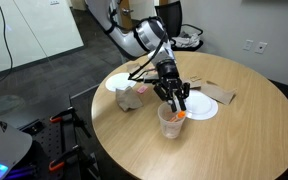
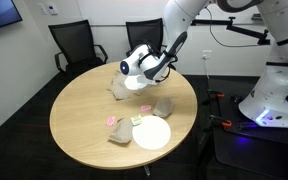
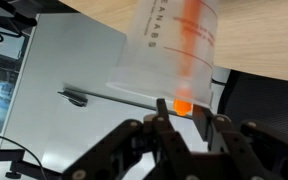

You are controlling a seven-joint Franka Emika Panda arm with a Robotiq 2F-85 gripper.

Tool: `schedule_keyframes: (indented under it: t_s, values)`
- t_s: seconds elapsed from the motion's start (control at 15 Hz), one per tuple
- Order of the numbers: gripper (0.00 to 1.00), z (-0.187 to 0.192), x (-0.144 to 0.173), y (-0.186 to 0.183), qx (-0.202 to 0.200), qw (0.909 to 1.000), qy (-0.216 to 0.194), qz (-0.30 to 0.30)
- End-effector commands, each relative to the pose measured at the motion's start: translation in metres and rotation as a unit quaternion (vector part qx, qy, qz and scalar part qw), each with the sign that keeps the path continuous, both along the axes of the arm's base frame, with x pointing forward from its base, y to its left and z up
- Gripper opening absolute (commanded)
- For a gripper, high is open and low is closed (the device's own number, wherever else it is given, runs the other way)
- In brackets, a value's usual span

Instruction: Put the marker in the cup

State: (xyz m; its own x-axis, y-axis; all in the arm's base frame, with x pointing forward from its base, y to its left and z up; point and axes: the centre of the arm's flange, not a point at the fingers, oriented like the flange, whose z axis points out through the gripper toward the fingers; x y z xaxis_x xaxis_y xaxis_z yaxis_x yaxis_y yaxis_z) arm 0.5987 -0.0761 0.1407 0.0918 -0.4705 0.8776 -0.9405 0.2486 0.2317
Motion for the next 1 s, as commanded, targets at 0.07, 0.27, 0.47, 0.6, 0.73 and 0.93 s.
schedule_keyframes:
  t_s: [0.07,0.27,0.47,0.6,0.73,0.93]
  values:
    - [0.74,0.003,0.006,0.002,-0.007,0.9998,-0.012,-0.017]
    - [0.96,0.012,0.004,0.004,-0.007,0.9996,-0.02,-0.017]
    - [1.0,0.025,-0.005,0.008,-0.002,0.9997,-0.021,-0.01]
    - [1.0,0.035,-0.011,0.011,-0.005,0.9996,-0.027,-0.008]
    - [1.0,0.049,-0.018,0.014,-0.008,0.9993,-0.036,-0.006]
    - [1.0,0.078,-0.029,0.02,-0.015,0.9981,-0.06,-0.004]
